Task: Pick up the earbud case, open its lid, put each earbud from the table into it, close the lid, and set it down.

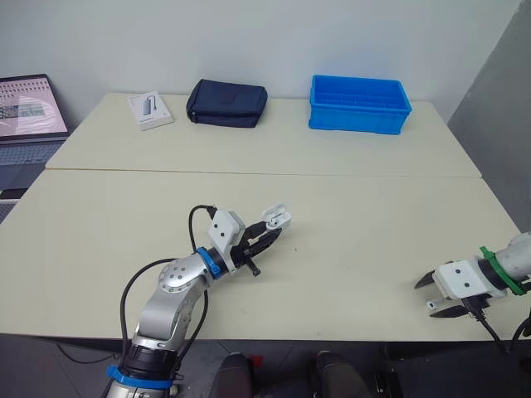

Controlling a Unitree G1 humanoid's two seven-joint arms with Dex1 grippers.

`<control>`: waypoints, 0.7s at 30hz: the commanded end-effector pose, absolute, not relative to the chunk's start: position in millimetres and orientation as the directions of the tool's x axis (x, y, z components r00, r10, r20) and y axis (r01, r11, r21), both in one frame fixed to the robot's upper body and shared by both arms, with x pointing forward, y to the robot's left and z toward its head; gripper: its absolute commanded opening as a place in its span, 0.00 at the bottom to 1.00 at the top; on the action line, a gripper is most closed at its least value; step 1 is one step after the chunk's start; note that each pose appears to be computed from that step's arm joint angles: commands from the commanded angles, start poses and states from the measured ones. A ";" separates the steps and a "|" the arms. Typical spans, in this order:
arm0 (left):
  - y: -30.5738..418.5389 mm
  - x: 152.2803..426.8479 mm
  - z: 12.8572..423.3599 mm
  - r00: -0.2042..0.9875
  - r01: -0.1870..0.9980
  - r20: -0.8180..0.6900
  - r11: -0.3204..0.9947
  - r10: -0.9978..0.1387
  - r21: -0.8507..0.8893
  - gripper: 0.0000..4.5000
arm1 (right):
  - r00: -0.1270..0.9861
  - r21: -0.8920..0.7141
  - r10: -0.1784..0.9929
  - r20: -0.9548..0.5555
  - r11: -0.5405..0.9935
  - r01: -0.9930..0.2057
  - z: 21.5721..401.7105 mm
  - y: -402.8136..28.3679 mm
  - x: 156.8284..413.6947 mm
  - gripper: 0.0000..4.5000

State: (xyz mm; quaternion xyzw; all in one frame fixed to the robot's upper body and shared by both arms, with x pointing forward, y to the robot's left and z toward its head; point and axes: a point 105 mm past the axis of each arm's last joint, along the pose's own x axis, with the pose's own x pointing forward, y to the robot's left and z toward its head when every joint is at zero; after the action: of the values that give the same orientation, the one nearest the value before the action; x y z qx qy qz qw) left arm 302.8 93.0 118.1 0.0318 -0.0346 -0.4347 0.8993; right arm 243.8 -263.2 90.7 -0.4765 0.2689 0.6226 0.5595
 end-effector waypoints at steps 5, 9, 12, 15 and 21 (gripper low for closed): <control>88.8 299.5 131.2 0.594 0.793 0.076 0.599 -0.801 0.111 0.17 | 0.155 -0.291 0.471 -0.868 -0.230 -0.929 120.4 -253.0 246.1 0.67; 91.0 298.4 129.6 0.595 0.794 0.068 0.599 -0.801 0.106 0.17 | 0.164 -0.250 0.363 -0.917 -0.203 -0.947 132.4 -259.6 235.2 0.67; 90.6 297.0 127.7 0.591 0.798 0.061 0.594 -0.805 0.102 0.17 | 0.224 -0.273 0.240 -0.945 -0.194 -0.942 131.5 -263.9 234.4 0.67; 88.7 297.1 127.6 0.586 0.802 0.061 0.589 -0.808 0.100 0.17 | 0.279 -0.316 0.203 -0.939 -0.184 -0.931 128.8 -255.5 238.1 0.67; 86.1 297.9 128.1 0.578 0.808 0.061 0.581 -0.814 0.099 0.17 | 0.274 -0.305 0.164 -0.947 -0.206 -0.930 115.4 -248.6 239.2 0.67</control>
State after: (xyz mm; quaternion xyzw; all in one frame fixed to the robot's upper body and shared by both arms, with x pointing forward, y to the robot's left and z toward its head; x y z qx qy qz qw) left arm 299.8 91.7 112.8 0.0284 -0.0204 -0.4456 0.8945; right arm 236.6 -251.2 112.5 -0.5757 0.3312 0.5121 0.5446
